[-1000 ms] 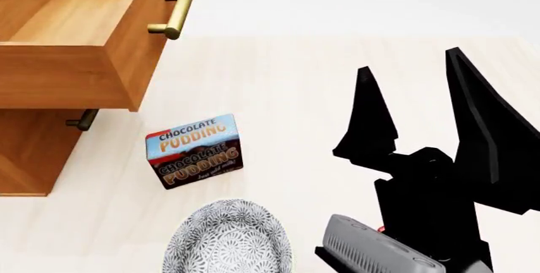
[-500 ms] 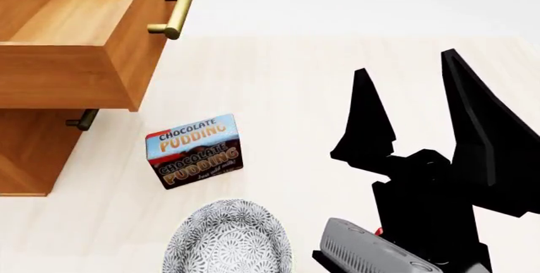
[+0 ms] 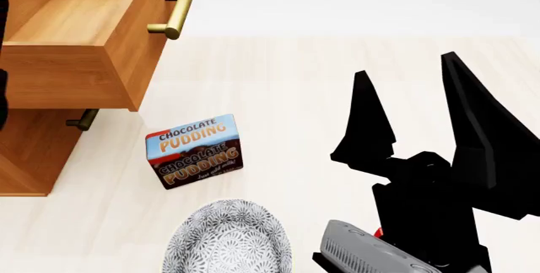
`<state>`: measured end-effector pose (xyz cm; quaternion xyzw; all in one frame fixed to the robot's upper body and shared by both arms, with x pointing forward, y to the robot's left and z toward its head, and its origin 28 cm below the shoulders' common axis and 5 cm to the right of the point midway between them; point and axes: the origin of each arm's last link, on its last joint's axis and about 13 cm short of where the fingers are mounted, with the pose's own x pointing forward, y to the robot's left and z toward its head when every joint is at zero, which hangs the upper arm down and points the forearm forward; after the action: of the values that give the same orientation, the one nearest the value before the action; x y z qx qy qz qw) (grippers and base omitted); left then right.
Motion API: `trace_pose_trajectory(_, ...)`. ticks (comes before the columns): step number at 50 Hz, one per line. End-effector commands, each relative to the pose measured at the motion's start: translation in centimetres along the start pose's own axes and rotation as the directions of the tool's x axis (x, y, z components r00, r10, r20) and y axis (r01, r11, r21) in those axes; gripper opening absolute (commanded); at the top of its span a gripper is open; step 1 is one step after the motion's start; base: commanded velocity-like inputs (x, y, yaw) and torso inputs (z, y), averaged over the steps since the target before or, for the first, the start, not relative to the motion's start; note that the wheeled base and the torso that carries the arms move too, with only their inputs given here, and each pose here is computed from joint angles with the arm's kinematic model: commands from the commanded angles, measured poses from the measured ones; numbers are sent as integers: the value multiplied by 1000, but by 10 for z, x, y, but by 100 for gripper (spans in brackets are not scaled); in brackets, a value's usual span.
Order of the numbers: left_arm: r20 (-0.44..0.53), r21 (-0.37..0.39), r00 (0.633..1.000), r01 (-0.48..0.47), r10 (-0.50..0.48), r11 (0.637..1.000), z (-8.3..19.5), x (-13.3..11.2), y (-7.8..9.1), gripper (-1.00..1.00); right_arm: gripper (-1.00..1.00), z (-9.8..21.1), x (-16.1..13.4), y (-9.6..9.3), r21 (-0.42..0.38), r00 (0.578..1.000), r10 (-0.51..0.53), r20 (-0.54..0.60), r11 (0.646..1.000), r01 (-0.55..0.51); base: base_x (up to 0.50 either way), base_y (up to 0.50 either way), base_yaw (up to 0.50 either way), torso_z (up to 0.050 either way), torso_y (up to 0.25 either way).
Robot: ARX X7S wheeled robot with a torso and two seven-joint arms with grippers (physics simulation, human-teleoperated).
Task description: Put the butter at the front in the top drawer of the cabinet and close it.
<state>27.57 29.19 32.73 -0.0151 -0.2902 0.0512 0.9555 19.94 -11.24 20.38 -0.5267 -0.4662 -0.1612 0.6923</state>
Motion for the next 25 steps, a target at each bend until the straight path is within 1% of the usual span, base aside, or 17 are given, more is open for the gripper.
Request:
trace_pose_trajectory(1, 35, -1, 999, -37, 37, 999, 1, 6, 5, -100, 100, 0, 0, 0, -2, 1000, 3, 1, 1000, -3, 0, 0, 0, 0, 0)
trace_pose_trajectory(14, 21, -3, 998, -58, 58, 998, -5, 7, 8, -100, 100, 1, -1, 1, -2, 1000, 6, 2, 1000, -6, 0, 0, 0, 1, 2)
trace_pose_trajectory(25, 8, -6, 998, -56, 56, 998, -10, 8, 7, -100, 100, 2, -2, 0, -2, 1000, 6, 1, 1000, -6, 0, 0, 0, 0, 1)
